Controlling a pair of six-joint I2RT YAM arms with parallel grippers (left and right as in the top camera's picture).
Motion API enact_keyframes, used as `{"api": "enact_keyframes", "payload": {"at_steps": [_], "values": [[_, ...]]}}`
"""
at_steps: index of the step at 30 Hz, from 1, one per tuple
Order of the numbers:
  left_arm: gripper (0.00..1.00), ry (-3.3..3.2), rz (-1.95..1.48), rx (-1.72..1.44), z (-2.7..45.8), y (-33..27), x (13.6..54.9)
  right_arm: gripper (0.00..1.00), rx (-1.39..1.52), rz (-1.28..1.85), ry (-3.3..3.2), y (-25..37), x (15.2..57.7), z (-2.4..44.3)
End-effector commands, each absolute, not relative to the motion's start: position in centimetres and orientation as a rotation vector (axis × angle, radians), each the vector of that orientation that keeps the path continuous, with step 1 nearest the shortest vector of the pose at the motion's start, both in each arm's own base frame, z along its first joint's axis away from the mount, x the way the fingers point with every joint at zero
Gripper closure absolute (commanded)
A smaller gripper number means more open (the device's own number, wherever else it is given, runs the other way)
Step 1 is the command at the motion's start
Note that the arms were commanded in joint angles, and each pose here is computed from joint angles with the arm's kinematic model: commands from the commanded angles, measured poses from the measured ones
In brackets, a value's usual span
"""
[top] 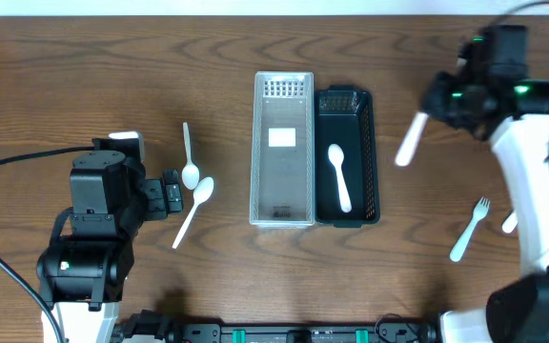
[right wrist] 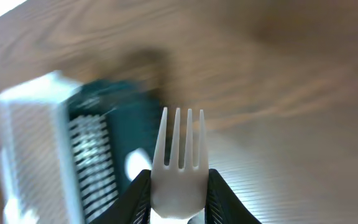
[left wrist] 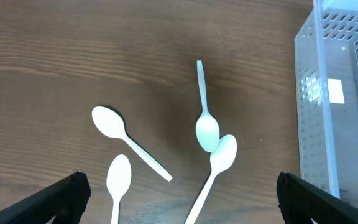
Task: Pack container
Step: 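Carry the fork into the dark green basket and release it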
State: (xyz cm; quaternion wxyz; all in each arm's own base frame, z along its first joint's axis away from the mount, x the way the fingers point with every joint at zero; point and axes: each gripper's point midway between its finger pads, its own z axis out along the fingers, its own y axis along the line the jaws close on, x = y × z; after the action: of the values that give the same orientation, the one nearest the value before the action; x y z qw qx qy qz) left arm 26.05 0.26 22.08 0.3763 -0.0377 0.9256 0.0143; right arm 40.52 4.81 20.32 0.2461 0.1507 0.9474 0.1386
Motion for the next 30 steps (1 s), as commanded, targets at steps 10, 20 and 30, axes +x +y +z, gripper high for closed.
{"api": "enact_keyframes", "payload": {"at_steps": [10, 20, 30], "values": [[0.02, 2.354, 0.037, -0.113, 22.7, 0.4, 26.1, 0.94, -0.015, 0.151, 2.797, 16.4, 38.2, 12.5], [0.02, 2.356, 0.038, -0.113, 22.7, 0.4, 26.1, 0.66, -0.075, 0.038, 2.967, 17.5, 37.4, 4.8], [0.02, 2.356, 0.038, -0.113, 22.7, 0.4, 26.1, 0.45, -0.012, 0.090, 2.865, 16.5, 39.2, 9.7]]}}
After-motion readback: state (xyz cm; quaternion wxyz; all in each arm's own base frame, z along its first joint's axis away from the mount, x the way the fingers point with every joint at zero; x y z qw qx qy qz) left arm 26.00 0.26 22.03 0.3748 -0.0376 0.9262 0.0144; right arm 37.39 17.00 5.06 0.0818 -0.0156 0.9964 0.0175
